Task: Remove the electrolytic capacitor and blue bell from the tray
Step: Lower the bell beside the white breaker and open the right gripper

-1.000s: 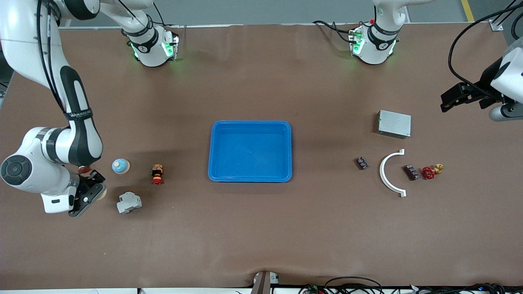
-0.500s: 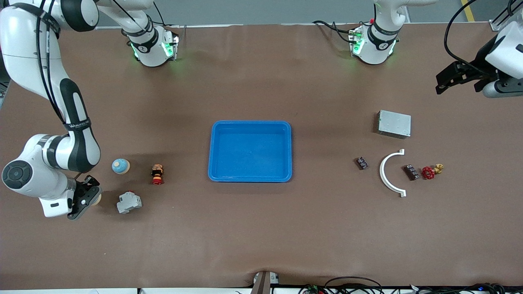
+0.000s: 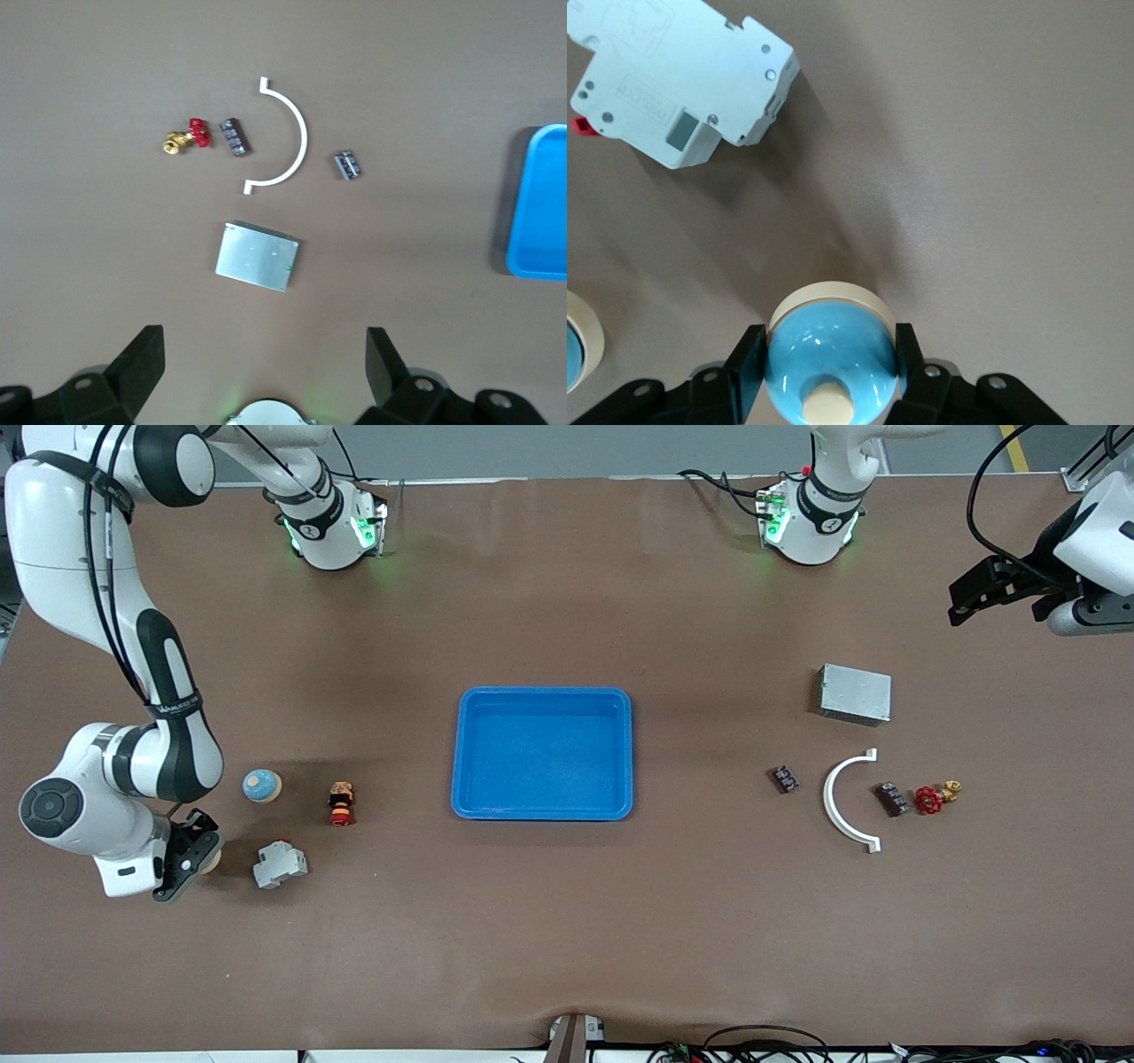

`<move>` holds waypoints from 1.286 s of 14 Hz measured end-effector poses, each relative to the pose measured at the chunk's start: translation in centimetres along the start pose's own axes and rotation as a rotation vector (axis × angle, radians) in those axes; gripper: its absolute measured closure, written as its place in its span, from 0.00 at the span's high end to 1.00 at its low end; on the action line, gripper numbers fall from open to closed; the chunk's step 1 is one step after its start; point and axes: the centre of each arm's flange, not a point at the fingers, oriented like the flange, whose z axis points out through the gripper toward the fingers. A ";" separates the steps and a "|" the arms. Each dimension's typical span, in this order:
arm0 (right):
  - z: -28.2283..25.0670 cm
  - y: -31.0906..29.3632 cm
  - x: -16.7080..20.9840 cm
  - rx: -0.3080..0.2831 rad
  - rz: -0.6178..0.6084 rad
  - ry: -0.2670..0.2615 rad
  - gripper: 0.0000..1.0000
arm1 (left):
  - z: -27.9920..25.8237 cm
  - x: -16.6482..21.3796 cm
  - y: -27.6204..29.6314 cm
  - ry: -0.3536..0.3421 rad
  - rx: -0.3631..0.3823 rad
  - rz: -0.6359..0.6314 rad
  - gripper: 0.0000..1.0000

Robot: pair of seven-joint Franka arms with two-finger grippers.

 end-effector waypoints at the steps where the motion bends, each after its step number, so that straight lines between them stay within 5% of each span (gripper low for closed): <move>1: 0.2 -0.1 0.0 0.003 -0.001 -0.001 0.63 | -0.1 0.0 0.0 0.004 0.003 0.000 1.00; 7: 0.9 -0.3 0.1 0.012 -0.003 -0.005 0.63 | -0.3 0.3 0.2 0.030 0.000 0.004 1.00; 10: 0.6 -0.2 0.3 0.022 -0.004 -0.008 0.86 | 0.0 0.5 0.4 0.026 -0.004 0.007 1.00; 12: -0.5 -0.4 0.9 0.065 -0.009 -0.022 1.00 | 0.1 0.6 0.4 0.025 -0.004 0.007 1.00; 18: -10.6 -2.6 5.7 0.259 0.204 -0.137 1.00 | 0.1 0.6 0.4 0.030 -0.005 0.007 1.00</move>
